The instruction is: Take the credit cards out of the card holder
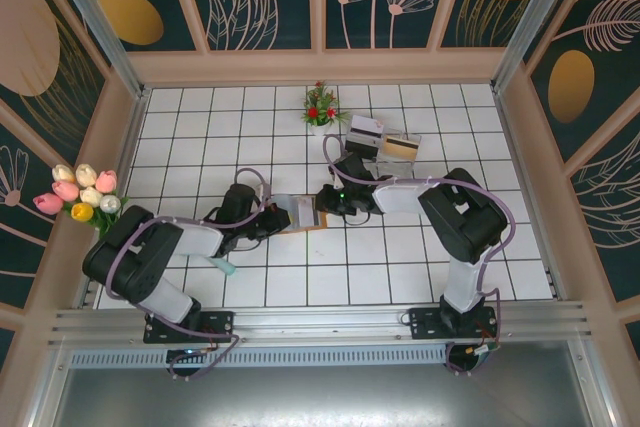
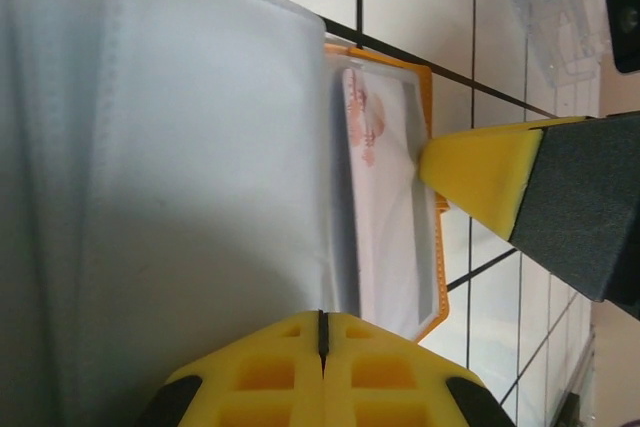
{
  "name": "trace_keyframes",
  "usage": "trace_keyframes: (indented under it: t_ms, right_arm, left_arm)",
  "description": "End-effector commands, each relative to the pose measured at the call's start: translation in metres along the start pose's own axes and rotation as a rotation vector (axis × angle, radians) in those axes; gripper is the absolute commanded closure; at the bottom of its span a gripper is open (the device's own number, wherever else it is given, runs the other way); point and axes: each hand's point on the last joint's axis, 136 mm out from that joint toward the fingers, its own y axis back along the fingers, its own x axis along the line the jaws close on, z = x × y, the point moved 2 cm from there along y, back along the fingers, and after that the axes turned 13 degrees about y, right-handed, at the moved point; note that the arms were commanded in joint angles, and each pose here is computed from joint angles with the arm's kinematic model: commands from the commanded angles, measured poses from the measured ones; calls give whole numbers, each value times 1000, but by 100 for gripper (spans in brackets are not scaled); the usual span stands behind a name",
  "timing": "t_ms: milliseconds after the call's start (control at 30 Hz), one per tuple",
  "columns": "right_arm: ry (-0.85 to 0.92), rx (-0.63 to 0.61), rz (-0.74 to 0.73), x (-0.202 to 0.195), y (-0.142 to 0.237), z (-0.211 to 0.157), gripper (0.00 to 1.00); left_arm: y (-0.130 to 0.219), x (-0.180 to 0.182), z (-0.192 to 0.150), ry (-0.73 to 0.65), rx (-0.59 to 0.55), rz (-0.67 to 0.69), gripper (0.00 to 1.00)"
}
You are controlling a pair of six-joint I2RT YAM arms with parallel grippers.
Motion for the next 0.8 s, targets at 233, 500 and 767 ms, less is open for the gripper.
trace_keyframes:
  t_ms: [233, 500, 767]
  right_arm:
    - [-70, 313, -338, -75, 2, -91, 81]
    - [-95, 352, -351, -83, -3, -105, 82]
    - [-99, 358, -361, -87, -3, -109, 81]
  left_arm:
    - [21, -42, 14, 18, -39, -28, 76]
    - [10, -66, 13, 109, 1, -103, 68]
    - [-20, -36, 22, 124, -37, 171, 71]
